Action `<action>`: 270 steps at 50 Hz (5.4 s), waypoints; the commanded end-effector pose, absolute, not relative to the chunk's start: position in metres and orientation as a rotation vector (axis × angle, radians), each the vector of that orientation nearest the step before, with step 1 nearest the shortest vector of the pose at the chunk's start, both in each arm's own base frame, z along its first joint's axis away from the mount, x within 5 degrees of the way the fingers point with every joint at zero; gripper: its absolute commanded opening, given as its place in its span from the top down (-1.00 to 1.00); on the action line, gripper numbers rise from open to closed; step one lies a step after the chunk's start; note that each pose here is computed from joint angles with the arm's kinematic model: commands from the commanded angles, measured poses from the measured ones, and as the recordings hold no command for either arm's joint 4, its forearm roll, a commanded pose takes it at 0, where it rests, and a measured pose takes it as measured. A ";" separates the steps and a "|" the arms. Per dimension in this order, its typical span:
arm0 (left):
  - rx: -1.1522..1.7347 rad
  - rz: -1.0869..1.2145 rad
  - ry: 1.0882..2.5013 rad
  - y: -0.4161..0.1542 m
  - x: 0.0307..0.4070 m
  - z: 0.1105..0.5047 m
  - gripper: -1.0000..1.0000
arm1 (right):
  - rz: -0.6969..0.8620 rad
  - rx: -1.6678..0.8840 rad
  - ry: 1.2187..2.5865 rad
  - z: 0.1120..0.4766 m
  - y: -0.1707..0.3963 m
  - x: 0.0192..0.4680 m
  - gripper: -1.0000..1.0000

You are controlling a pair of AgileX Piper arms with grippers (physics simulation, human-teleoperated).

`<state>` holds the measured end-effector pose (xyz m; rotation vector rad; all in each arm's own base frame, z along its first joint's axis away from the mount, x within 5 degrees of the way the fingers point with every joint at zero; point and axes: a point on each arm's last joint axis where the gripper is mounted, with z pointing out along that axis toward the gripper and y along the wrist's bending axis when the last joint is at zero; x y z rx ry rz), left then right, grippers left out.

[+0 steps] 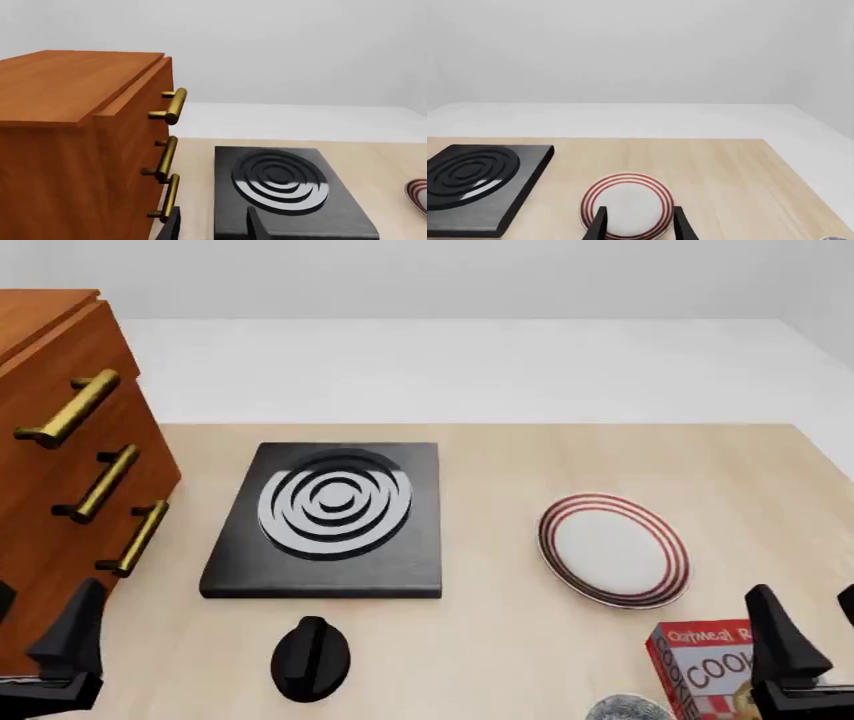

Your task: Pick the akita bowl on the ramekin and place it on the plate.

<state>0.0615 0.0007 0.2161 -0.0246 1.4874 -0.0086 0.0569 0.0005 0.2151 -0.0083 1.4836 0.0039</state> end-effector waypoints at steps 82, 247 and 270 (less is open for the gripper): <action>0.019 -0.031 1.481 -0.002 0.058 0.225 -1.00 | 0.080 -0.300 2.278 0.255 0.010 0.048 -1.00; 0.009 -0.038 1.464 -0.002 0.054 0.227 -1.00 | 0.332 -0.245 2.550 0.181 0.036 0.063 -1.00; 0.006 -0.039 1.463 -0.001 0.054 0.228 -1.00 | 0.346 -0.238 2.565 0.178 0.038 0.064 -1.00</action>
